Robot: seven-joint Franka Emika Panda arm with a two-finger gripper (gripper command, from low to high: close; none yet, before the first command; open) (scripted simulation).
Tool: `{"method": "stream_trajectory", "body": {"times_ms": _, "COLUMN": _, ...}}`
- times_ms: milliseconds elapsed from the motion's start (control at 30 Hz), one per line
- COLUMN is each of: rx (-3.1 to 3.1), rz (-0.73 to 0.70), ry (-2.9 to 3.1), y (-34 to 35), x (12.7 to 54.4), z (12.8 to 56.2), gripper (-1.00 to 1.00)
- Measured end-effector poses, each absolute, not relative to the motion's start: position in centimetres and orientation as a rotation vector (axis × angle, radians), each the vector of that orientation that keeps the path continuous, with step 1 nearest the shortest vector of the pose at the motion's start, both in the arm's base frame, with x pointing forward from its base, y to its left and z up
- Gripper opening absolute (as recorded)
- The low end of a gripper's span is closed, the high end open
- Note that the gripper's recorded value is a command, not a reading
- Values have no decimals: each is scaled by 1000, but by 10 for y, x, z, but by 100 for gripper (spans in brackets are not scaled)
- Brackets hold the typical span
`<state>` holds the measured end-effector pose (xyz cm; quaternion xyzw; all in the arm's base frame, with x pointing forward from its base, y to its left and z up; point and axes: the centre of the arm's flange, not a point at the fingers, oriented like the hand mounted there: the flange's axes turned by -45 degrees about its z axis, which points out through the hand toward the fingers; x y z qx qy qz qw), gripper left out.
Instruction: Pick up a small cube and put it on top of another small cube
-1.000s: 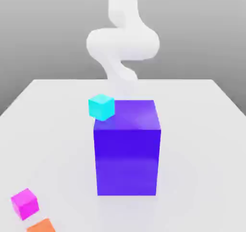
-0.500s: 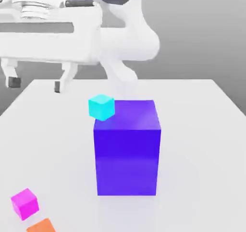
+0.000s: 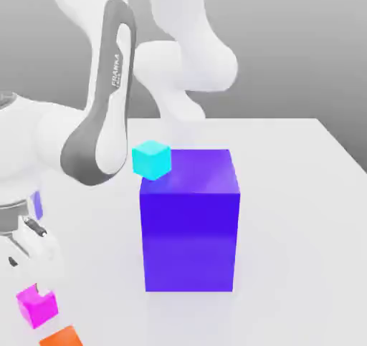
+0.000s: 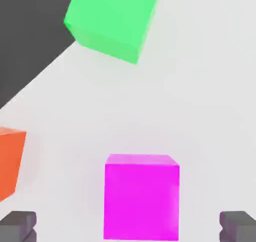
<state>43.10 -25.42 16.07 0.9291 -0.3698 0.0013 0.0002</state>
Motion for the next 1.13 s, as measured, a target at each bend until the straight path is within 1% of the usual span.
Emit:
{"method": "stream_trajectory", "body": {"times_ms": 33, "rx": 2918, "rz": 2, "ry": -1163, "y": -254, "x": 430, "z": 147, "gripper": 0}}
{"method": "stream_trajectory", "body": {"times_ms": 67, "rx": 2918, "rz": 1, "ry": -1164, "y": -254, "x": 430, "z": 135, "gripper": -100}}
{"method": "stream_trajectory", "body": {"times_ms": 300, "rx": 2917, "rz": 1, "ry": -1165, "y": -254, "x": 430, "z": 132, "gripper": -100}}
{"method": "stream_trajectory", "body": {"times_ms": 467, "rx": 2914, "rz": 1, "ry": -1175, "y": -256, "x": 431, "z": 187, "gripper": -100}}
{"method": "stream_trajectory", "body": {"times_ms": 867, "rx": 2715, "rz": 2, "ry": -1587, "y": -321, "x": 523, "z": 237, "gripper": -100}}
{"method": "stream_trajectory", "body": {"times_ms": 900, "rx": 2699, "rz": 3, "ry": -1613, "y": -325, "x": 529, "z": 237, "gripper": -100}}
{"method": "stream_trajectory", "body": {"times_ms": 933, "rx": 2691, "rz": 2, "ry": -1627, "y": -327, "x": 533, "z": 228, "gripper": -100}}
{"method": "stream_trajectory", "body": {"times_ms": 1000, "rx": 2685, "rz": 2, "ry": -1636, "y": -328, "x": 535, "z": 198, "gripper": -100}}
{"method": "stream_trajectory", "body": {"times_ms": 1033, "rx": 2684, "rz": 2, "ry": -1638, "y": -328, "x": 535, "z": 186, "gripper": 100}}
{"method": "stream_trajectory", "body": {"times_ms": 1133, "rx": 2684, "rz": 2, "ry": -1638, "y": -328, "x": 535, "z": 186, "gripper": 100}}
